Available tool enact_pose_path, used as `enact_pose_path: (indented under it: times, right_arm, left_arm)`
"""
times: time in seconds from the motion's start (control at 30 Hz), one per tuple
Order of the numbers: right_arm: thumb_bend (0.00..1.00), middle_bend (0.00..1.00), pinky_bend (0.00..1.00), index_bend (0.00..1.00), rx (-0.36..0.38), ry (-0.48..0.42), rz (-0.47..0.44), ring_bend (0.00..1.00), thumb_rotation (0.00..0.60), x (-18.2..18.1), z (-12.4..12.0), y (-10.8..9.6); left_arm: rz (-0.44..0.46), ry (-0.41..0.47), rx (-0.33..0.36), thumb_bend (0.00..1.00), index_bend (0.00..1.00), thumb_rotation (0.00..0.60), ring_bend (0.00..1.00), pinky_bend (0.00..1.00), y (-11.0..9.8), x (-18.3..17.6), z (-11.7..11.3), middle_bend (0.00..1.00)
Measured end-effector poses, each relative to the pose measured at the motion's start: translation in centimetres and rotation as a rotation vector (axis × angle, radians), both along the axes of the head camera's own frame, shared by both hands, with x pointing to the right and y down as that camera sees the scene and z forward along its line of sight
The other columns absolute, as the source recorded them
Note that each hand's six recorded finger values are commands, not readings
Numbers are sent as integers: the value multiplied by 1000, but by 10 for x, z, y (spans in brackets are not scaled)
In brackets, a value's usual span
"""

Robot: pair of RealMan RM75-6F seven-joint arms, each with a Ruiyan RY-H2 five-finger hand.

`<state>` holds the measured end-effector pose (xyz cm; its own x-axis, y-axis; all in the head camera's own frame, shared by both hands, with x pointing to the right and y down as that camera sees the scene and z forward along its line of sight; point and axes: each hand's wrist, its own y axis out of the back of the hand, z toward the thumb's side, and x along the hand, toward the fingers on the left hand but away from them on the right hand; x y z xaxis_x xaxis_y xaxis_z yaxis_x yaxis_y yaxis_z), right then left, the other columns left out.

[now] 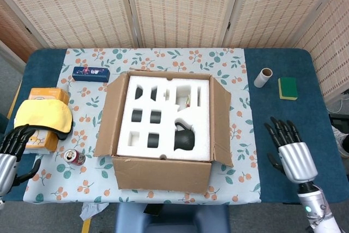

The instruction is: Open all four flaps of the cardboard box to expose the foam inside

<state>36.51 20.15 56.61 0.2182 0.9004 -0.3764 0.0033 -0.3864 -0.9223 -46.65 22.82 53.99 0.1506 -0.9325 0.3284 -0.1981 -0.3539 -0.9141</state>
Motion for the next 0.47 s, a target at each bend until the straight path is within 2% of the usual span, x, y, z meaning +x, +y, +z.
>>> enact_pose_path:
  times: [0.13,0.27,0.47]
  right_arm:
    - [430,0,0,0,26,1,56,10,600,24,9,8]
    - [430,0,0,0,15,-58,103,8,600,35,14,12]
    - [430,0,0,0,21,-78,114,7,600,42,9,11]
  left_arm:
    - [3,-19,-4,475,0,600,0,0,1,2,5,0]
    - [-7,-36,-11,475,0,600,0,0,-1,1,9,0]
    - [-2,-41,-20,475,0,600,0,0,-1,3,12,0]
